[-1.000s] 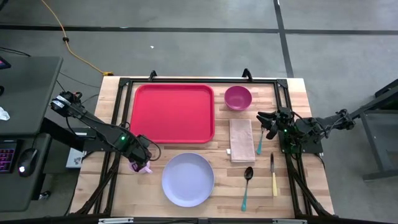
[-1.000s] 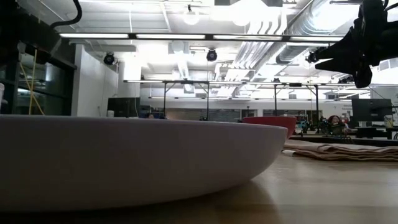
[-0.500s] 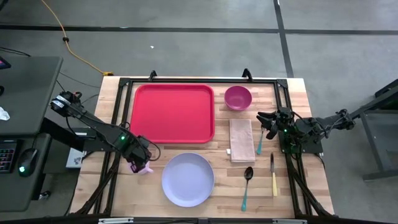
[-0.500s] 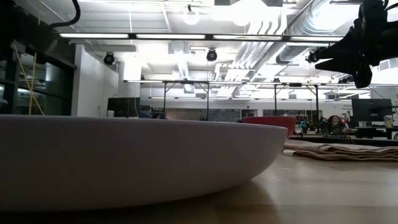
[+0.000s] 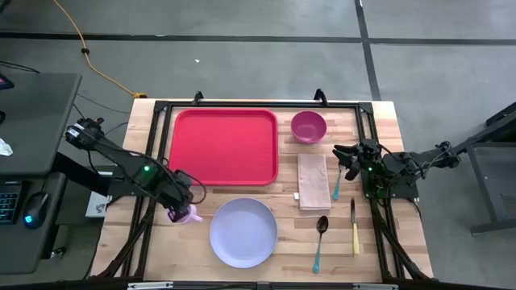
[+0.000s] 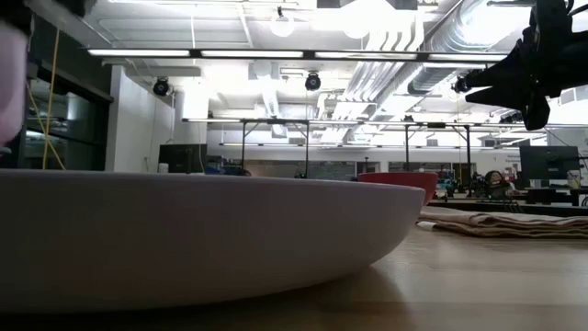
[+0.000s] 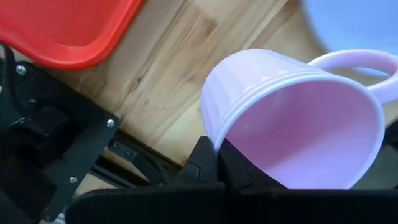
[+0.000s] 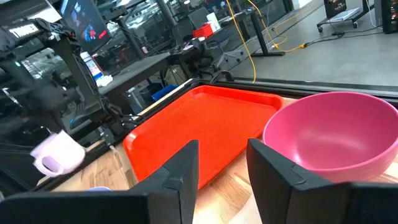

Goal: Set up tray
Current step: Put the pink mug on the orange tray

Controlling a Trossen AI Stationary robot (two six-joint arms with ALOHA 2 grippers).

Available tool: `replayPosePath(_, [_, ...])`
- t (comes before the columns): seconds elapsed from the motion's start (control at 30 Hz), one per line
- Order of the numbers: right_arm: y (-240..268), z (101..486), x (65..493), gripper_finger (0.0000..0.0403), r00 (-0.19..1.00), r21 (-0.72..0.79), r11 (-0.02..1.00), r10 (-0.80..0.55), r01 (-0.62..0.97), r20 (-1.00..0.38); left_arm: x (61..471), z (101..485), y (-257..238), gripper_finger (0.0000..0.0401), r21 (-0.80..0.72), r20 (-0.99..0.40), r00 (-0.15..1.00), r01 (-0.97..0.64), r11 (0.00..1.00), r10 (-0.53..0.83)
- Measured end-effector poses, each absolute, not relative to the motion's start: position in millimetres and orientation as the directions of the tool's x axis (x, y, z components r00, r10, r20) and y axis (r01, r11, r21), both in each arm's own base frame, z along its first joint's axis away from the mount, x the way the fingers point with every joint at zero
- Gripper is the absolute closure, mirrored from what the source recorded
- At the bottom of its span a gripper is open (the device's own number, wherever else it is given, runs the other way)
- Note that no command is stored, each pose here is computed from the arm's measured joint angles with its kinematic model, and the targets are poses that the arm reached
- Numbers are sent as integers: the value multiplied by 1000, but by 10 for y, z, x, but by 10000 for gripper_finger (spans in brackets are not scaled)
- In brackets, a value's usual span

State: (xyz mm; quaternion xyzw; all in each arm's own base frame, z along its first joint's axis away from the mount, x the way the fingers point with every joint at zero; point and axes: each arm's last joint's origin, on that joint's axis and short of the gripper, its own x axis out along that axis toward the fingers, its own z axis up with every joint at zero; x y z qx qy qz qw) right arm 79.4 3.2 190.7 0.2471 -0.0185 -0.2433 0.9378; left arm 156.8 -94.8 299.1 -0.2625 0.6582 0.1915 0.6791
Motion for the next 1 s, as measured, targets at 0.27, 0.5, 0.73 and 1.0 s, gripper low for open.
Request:
replayPosePath(0.27, [32,1907,794,290,881,471,760,-465,447,-86,1535,3449,-900,389,-154,-985,166,-674,722,-55])
replayPosePath(0.5, [34,1907,795,290,883,470,763,-461,444,-86,1513,3556,-886,389,-175,-982,181,-725,666,-60])
replayPosePath(0.73, [34,1907,795,290,883,470,763,-461,444,-86,1553,3544,-802,389,-147,-984,176,-800,582,-8])
replayPosePath(1.0, [34,1907,795,290,884,470,764,-459,442,-86,1701,3542,-447,389,-125,-976,193,-875,468,100])
